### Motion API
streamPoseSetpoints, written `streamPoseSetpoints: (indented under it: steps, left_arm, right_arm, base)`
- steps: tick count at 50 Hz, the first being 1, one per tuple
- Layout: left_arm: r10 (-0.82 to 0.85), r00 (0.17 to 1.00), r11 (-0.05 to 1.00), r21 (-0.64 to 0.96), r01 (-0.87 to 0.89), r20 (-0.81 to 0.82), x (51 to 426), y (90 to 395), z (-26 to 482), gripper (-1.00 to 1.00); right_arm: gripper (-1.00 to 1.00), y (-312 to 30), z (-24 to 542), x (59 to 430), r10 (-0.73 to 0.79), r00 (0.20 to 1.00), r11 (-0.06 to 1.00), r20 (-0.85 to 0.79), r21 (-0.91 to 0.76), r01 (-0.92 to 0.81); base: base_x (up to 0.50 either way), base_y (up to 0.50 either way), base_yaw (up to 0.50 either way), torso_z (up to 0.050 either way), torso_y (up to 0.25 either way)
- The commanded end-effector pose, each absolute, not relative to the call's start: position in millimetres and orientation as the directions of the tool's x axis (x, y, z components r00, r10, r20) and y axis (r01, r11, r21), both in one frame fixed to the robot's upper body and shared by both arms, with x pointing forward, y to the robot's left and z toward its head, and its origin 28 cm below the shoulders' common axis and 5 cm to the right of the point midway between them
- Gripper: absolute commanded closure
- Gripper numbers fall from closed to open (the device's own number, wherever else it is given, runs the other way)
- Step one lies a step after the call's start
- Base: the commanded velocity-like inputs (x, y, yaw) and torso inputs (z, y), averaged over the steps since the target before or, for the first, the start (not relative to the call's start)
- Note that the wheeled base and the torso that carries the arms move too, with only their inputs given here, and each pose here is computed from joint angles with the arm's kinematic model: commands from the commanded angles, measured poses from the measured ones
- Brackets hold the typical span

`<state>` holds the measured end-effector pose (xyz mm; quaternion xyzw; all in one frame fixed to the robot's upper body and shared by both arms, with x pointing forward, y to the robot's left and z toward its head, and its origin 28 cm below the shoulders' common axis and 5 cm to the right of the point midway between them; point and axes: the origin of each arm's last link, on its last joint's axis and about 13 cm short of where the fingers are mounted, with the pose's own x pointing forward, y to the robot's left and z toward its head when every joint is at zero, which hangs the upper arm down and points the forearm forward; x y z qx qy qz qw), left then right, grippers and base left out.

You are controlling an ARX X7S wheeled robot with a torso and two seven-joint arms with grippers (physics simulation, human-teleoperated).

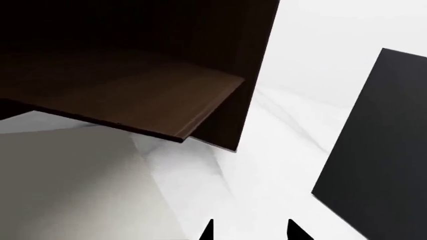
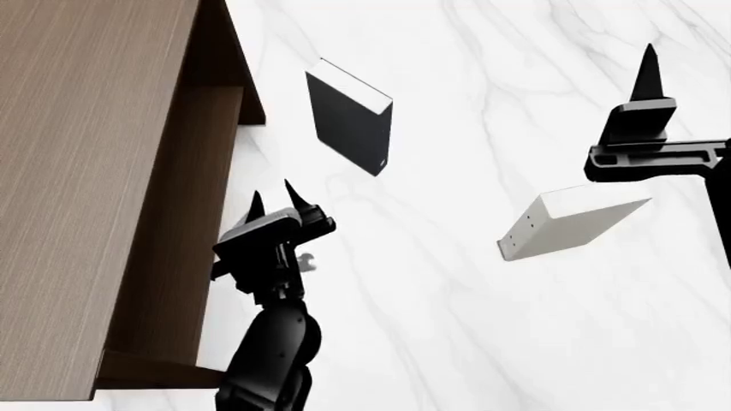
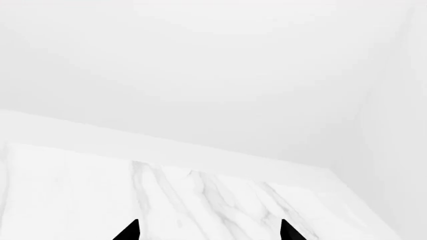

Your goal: Pick up the book on the right and place it under the cabinet shelf.

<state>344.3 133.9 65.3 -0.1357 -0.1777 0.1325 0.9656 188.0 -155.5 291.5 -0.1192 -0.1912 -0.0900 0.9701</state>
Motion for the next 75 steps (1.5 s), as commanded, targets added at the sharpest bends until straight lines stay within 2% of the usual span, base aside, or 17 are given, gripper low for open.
streamPoseSetpoints:
  steps: [1,10,14,20,46,75]
  left_arm:
    - [0.519,0.849,0.666,-0.577,-0.472,-0.096,354,207,38,-1.0]
    - [0.175,0.985,0.823,-0.549,-0.148,-0.003,355,183,50,-1.0]
    - [0.053,0.998,0.849,-0.528,-0.034,0.021,352,173,53,-1.0]
    - [-0.035,0.999,0.865,-0.5,0.05,0.039,349,166,56,-1.0]
    - [-0.137,0.989,0.877,-0.457,0.149,0.06,328,149,62,-1.0]
    - [-0.287,0.938,0.876,-0.343,0.339,0.194,298,135,96,-1.0]
  right_arm:
    - [-1.0,-156,290,187,-0.128,0.911,0.956,0.393,-0.195,0.219]
    - [-1.0,-156,288,188,-0.124,0.913,0.958,0.389,-0.193,0.212]
    - [-1.0,-156,287,188,-0.123,0.914,0.958,0.387,-0.193,0.21]
    - [-1.0,-157,286,188,-0.123,0.915,0.959,0.384,-0.192,0.21]
    - [-1.0,-155,287,188,-0.118,0.915,0.961,0.386,-0.189,0.204]
    - [-1.0,-155,286,187,-0.117,0.916,0.961,0.383,-0.188,0.201]
  base:
    - [0.0,0.01,0.01,0.0,-0.011]
    - [0.01,0.0,0.0,-0.005,-0.011]
    - [0.01,0.0,0.0,0.0,-0.005]
    - [0.0,0.0,0.01,0.0,-0.003]
    - [0.0,0.01,0.01,0.001,0.0]
    - [0.0,0.0,0.01,0.005,0.007]
